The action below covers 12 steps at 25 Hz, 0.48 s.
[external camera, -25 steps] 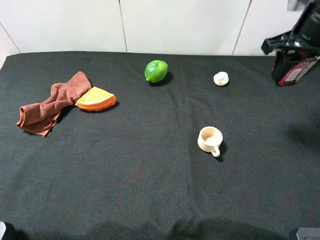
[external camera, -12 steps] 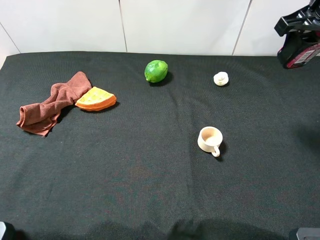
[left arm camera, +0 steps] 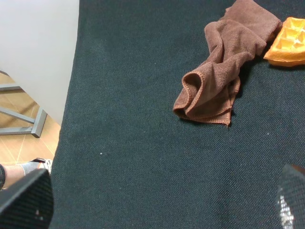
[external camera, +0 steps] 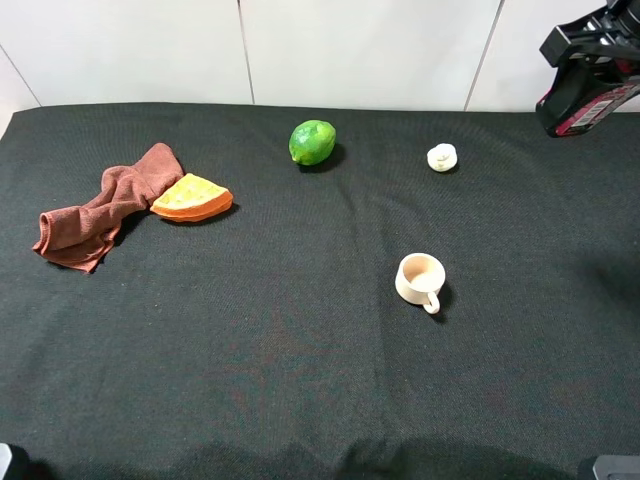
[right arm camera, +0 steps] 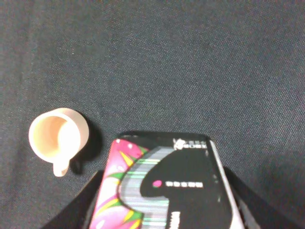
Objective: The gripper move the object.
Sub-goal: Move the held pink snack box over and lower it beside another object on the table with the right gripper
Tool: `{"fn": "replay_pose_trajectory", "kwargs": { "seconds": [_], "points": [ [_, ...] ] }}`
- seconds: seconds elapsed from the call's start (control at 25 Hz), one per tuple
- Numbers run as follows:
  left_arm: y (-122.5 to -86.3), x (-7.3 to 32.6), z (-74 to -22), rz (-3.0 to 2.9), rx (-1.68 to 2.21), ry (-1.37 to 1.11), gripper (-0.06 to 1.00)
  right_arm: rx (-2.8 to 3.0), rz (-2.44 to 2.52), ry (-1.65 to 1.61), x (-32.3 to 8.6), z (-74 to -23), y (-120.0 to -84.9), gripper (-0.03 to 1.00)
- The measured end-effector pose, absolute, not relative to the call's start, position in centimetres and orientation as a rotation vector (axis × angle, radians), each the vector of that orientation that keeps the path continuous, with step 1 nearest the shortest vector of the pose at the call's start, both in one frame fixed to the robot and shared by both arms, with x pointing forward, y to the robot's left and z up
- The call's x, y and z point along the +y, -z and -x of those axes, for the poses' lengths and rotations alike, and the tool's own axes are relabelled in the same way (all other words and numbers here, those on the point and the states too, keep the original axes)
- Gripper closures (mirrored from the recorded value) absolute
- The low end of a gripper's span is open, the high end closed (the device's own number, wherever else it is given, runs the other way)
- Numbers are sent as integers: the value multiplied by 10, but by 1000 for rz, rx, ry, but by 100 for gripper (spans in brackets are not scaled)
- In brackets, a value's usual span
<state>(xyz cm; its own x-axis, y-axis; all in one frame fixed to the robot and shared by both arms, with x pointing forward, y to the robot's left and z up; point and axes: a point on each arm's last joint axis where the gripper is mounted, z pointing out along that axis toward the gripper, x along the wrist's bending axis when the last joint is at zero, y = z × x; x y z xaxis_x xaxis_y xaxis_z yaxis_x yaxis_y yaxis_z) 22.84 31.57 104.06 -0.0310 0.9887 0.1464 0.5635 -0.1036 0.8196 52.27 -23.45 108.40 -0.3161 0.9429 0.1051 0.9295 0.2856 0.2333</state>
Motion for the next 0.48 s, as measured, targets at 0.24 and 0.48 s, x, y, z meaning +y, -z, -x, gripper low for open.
{"fn": "replay_pose_trajectory", "kwargs": {
  "seconds": [0.24, 0.48],
  "points": [
    [-1041, 316, -228, -1711, 1633, -1022, -5, 2496, -1794, -410, -230, -522, -1084, 63],
    [-1041, 316, -228, -1711, 1633, -1022, -5, 2566, -1697, -387, -203, -514, -1084, 63]
  ]
}}
